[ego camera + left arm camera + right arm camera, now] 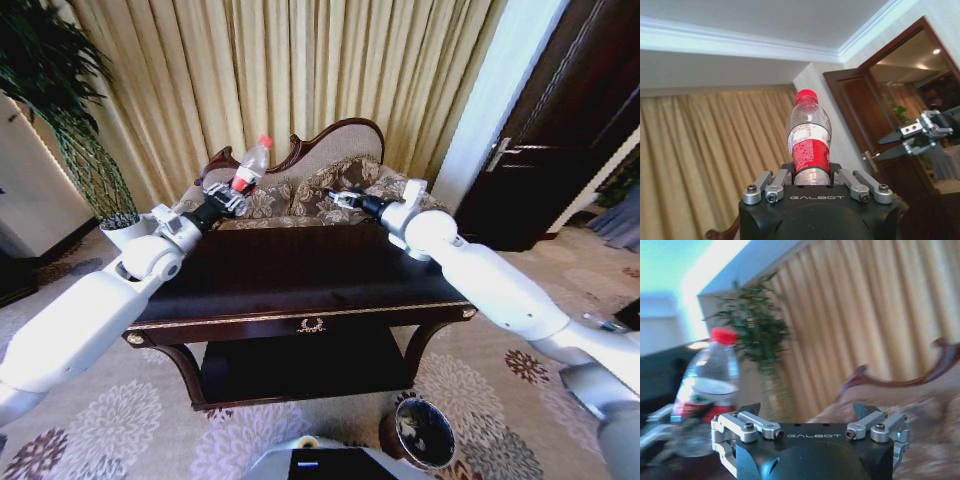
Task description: Move to the front of the table and place the trash on the table into the trash bin.
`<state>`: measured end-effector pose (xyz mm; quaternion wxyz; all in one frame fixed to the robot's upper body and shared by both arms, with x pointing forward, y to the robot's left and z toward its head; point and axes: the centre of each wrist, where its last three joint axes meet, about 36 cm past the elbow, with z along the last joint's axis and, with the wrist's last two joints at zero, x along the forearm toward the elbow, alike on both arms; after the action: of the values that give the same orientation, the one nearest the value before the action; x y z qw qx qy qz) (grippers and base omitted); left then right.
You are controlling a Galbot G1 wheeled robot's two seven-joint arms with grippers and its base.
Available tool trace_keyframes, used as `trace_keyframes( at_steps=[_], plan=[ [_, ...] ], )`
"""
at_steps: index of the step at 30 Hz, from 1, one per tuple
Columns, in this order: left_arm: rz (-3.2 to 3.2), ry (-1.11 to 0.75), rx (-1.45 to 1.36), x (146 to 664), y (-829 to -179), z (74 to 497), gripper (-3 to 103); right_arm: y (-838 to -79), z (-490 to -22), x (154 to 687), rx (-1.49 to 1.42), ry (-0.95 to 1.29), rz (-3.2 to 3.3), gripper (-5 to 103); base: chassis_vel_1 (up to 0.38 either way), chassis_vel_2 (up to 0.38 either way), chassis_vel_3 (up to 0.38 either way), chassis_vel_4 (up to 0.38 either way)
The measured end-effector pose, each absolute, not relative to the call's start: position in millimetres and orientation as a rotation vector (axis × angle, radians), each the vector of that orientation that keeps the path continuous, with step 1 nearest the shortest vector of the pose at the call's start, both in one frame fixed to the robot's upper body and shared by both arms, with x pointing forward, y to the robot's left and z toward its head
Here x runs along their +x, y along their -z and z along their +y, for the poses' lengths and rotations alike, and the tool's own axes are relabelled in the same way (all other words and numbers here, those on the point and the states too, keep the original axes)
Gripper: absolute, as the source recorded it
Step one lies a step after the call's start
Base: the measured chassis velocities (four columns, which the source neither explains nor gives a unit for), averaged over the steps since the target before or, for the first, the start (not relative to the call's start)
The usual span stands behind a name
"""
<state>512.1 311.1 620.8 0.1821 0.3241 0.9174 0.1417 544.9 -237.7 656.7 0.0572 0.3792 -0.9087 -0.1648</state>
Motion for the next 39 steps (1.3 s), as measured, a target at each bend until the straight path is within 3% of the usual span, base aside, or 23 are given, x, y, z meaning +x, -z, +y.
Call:
trace_keyframes(
  at_steps=[10,39],
  plan=[
    [2.551,-0.43,0.956,501.3,-625.0,301.6,31,-669.2,-235.7,515.3,1.343,0.689,-2.6,100,0.0,0.0,0.0,0.0],
    [2.535,-0.354,1.05,509.5,-627.6,236.6,31,-684.2,-182.2,536.7,1.358,0.661,-2.691,100,0.0,0.0,0.0,0.0]
  ],
)
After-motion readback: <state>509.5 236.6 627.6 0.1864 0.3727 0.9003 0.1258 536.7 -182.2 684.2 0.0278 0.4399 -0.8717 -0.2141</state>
